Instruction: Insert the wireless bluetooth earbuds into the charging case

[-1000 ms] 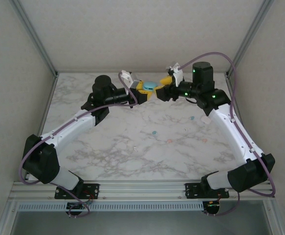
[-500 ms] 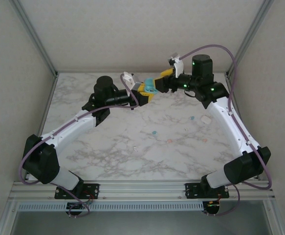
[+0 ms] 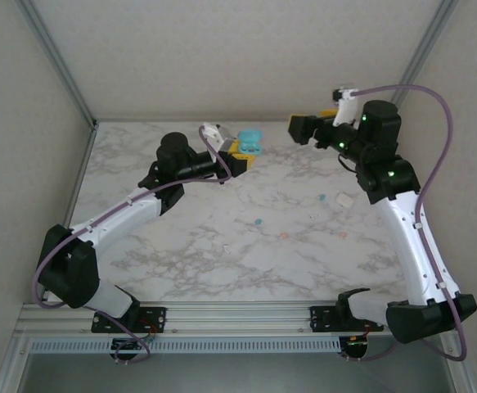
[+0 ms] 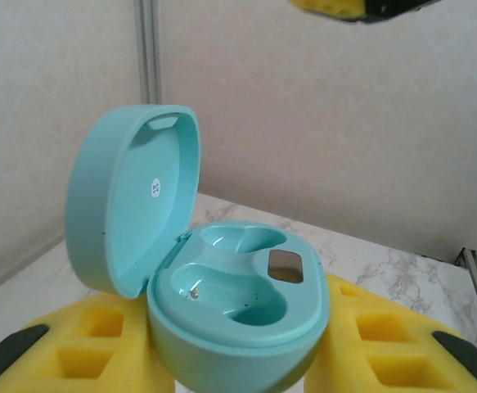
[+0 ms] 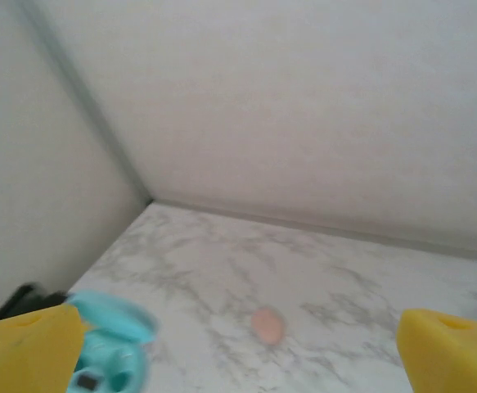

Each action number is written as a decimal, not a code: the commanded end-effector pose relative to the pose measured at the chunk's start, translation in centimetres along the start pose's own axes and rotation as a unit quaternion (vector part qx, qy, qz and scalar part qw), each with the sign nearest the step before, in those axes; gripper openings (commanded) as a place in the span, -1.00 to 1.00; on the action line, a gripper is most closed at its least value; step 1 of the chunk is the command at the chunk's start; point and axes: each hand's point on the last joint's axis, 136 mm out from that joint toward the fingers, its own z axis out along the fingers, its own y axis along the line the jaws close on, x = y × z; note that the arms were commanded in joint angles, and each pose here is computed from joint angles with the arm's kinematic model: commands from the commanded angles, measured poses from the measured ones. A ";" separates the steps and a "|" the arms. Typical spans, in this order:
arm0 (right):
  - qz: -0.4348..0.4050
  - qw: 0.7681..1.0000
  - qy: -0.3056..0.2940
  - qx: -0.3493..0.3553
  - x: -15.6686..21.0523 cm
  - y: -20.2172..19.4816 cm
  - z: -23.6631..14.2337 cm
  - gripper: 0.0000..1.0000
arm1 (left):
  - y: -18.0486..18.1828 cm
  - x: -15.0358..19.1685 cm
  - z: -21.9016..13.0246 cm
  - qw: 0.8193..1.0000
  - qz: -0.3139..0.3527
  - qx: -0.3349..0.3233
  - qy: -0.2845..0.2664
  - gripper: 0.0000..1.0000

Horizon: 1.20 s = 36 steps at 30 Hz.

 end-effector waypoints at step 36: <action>0.288 0.789 0.432 0.327 31.4 -24.6 5.7 -0.43 | -0.4 -2.7 -2.1 0.999 0.022 -0.025 -0.031 -0.49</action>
